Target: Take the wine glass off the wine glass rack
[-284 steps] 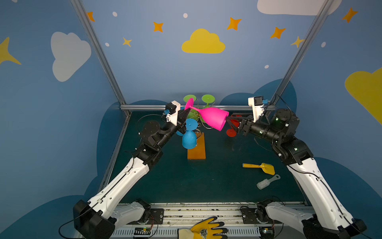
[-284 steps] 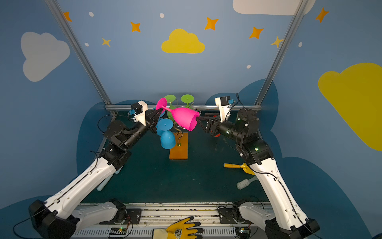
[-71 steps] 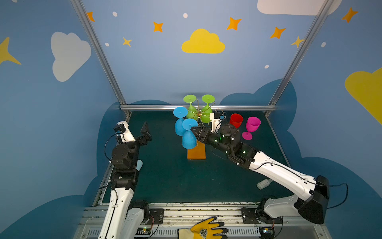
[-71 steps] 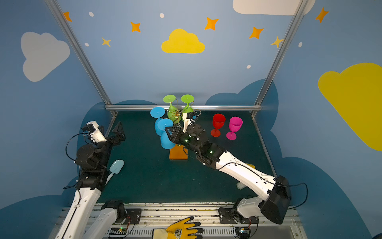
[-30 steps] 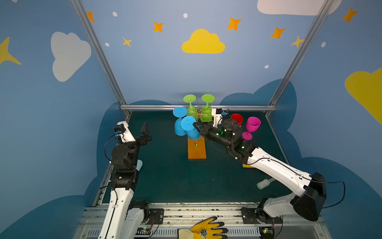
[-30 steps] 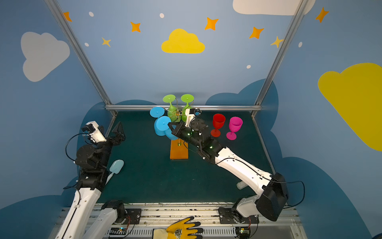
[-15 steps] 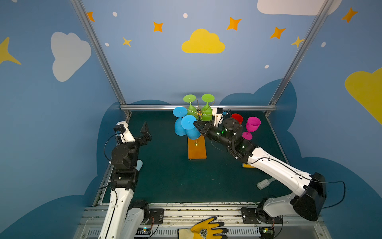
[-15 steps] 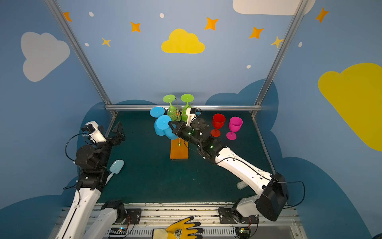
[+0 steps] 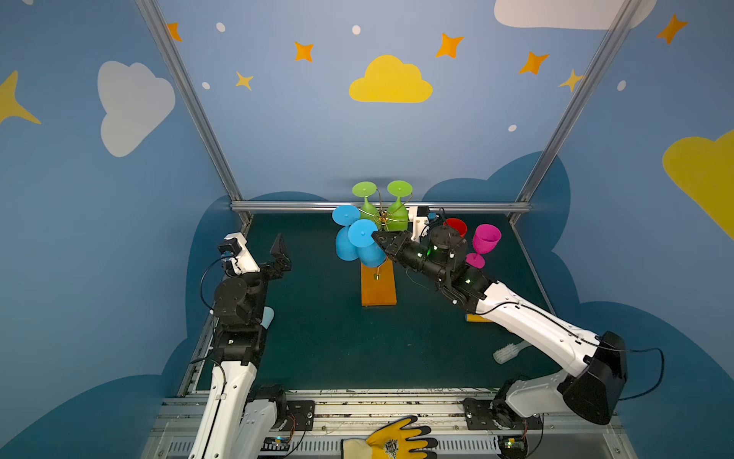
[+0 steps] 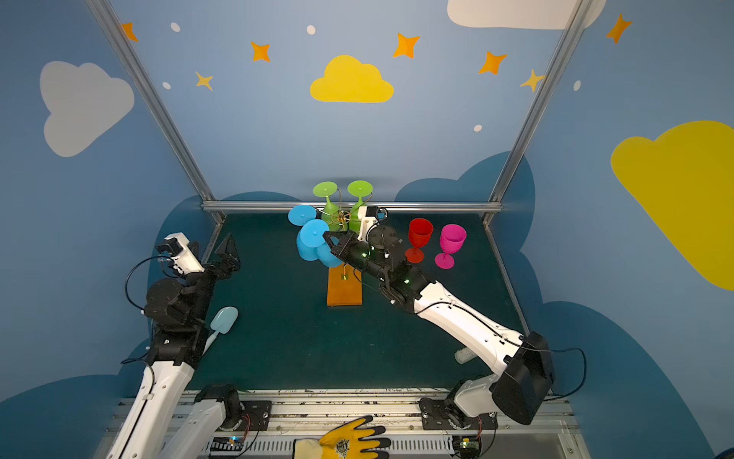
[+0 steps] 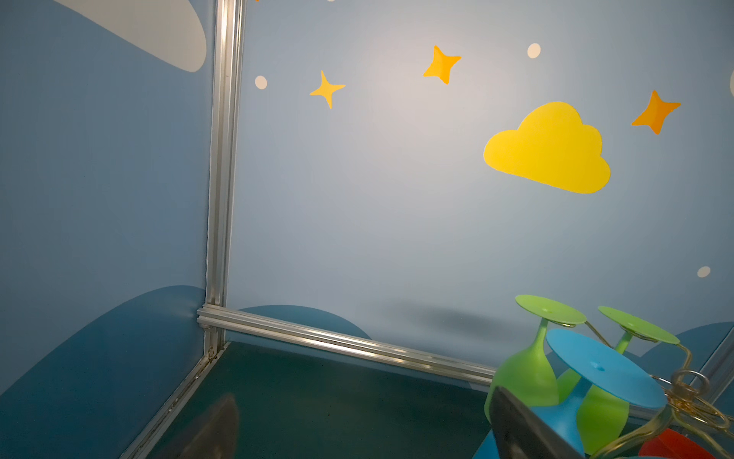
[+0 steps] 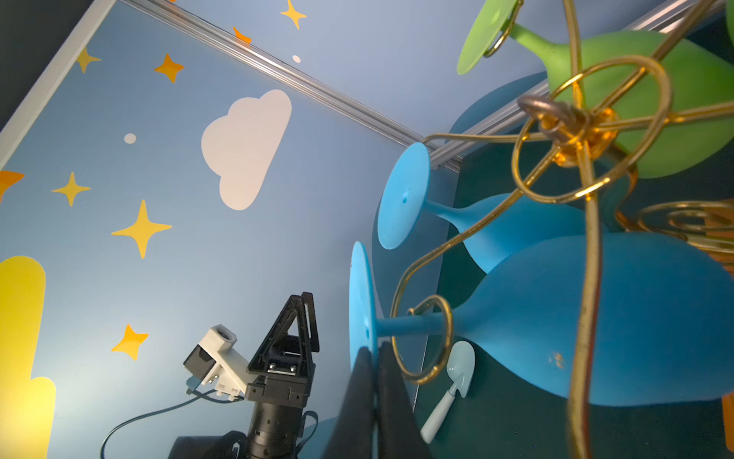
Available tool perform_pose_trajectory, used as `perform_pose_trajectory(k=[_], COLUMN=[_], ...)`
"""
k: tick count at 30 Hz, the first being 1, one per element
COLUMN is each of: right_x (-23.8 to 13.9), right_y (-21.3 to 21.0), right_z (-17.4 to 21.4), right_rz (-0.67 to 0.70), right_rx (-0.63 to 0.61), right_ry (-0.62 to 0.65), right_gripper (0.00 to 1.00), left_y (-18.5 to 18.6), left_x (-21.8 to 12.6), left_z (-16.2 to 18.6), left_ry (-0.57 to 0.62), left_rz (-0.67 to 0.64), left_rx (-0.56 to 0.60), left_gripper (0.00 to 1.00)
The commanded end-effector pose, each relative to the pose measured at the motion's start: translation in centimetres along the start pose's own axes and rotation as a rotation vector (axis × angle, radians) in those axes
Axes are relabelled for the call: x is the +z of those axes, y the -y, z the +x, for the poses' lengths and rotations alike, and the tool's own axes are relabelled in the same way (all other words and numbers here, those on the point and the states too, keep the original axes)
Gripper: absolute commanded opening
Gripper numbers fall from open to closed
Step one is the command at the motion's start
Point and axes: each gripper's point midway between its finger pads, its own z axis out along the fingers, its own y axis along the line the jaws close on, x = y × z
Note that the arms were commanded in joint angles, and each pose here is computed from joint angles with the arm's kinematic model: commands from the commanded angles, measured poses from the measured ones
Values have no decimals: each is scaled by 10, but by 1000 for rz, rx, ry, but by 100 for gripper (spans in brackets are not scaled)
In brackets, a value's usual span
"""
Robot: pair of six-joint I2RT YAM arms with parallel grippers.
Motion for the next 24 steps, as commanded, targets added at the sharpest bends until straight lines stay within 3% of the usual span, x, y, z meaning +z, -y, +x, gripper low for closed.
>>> perform_pose_trajectory(k=[1, 24], right_x=[-8, 10], right_y=[-34, -22], right_z=[-25, -7], right_rz=[-88, -68], right_rx=[-30, 0], right_ry=[75, 4], right_gripper=[0, 0], left_y=[-2, -2], left_x=[-2, -3], left_z=[-1, -1], left_ry=[5, 5], left_rz=[-10, -11], left_rx=[11, 12], left_gripper=[97, 97])
